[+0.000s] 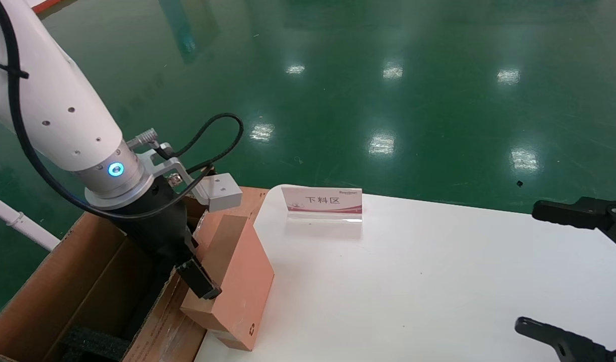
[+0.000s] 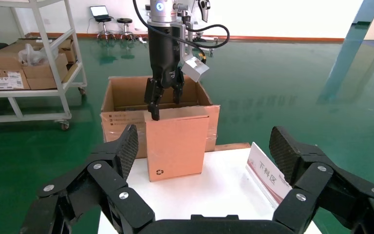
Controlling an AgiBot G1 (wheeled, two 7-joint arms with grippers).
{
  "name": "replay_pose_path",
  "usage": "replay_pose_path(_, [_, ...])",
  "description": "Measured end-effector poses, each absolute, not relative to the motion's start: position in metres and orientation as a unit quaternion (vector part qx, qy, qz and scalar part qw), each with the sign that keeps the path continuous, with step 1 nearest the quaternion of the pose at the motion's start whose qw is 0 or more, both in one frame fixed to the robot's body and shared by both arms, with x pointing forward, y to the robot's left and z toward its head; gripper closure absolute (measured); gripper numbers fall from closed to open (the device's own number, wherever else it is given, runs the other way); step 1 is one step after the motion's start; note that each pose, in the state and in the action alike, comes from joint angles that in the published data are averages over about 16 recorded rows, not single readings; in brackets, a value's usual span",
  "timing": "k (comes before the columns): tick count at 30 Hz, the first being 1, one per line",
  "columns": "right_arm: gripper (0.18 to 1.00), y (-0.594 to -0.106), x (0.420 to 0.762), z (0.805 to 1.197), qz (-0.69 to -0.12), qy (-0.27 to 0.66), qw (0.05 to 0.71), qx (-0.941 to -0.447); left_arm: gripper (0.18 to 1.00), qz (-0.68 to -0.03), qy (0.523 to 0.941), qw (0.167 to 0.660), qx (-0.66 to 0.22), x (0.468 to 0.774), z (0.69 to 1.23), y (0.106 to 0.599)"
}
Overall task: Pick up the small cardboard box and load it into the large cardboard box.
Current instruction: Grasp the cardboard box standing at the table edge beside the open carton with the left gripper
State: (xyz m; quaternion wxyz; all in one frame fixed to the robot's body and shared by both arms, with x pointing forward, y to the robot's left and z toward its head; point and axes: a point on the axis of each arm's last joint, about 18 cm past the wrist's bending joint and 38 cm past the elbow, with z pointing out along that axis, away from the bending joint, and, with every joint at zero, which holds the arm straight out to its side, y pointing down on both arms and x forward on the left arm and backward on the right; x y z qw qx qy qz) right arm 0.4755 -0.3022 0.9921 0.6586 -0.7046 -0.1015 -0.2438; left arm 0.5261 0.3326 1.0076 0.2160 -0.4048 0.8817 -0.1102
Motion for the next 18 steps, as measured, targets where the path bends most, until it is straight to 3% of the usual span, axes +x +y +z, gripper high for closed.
replay_pose_path(18, [0.178, -0.3022, 0.4755, 0.9921, -0.244, -0.102, 0.659, -0.705, 0.184, -0.134, 0.873, 0.223, -0.413, 0.5262, 1.0137, 0.3355])
